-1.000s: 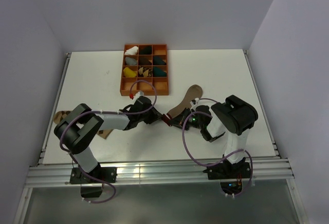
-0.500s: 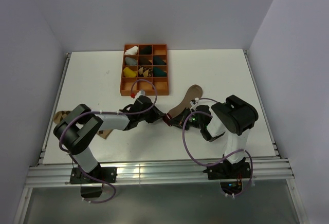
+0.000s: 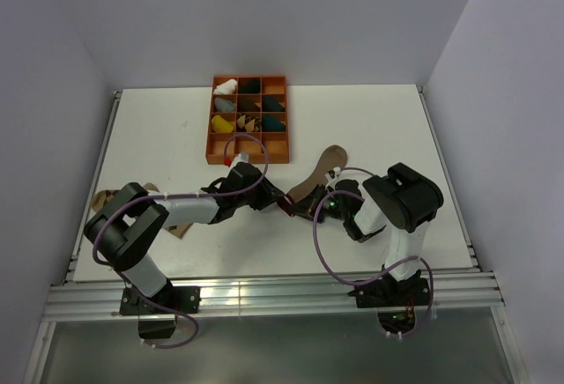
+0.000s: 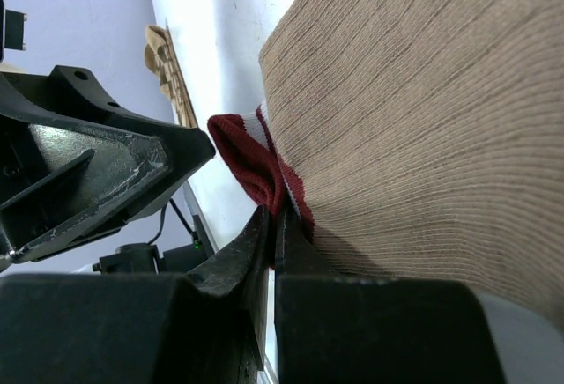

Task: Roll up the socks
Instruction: Roll the sock at the center of the board.

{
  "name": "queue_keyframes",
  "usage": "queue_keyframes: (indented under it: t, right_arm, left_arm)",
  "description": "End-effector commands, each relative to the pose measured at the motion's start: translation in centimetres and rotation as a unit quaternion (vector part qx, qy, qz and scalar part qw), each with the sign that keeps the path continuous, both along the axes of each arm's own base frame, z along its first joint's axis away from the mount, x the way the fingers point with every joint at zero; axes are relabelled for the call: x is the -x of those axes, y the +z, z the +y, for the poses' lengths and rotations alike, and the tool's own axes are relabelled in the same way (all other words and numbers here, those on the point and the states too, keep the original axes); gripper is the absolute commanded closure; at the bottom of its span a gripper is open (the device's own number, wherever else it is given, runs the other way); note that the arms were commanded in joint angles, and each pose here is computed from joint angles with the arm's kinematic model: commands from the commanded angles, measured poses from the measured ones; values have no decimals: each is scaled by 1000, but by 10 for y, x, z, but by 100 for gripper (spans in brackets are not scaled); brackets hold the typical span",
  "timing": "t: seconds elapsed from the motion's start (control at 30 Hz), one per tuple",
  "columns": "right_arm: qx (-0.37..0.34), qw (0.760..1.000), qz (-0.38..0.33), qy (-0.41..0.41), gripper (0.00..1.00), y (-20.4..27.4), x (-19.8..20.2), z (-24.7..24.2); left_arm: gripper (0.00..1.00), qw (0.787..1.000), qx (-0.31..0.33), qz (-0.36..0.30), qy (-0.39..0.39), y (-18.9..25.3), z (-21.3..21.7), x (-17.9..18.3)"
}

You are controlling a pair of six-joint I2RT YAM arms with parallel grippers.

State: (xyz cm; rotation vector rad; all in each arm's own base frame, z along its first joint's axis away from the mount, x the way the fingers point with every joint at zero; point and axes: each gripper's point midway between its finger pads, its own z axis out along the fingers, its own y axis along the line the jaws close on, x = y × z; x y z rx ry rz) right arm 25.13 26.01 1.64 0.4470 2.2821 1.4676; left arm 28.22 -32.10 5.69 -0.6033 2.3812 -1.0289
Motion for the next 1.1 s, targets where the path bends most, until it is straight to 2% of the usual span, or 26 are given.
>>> queue_keyframes:
  t: [0.0, 0.5, 1.07]
  right_arm:
    - [7, 1000, -16, -5, 100, 4, -8, -2]
    - [8, 1000, -19, -4, 100, 5, -8, -2]
    - [11, 1000, -20, -2, 100, 5, -9, -2]
  left_arm:
    - [66, 1000, 23, -11, -4, 16, -6, 1]
    - [69, 1000, -11, 14, -3, 2, 8, 13]
    - [72, 1000, 11, 0, -17, 2, -7, 5]
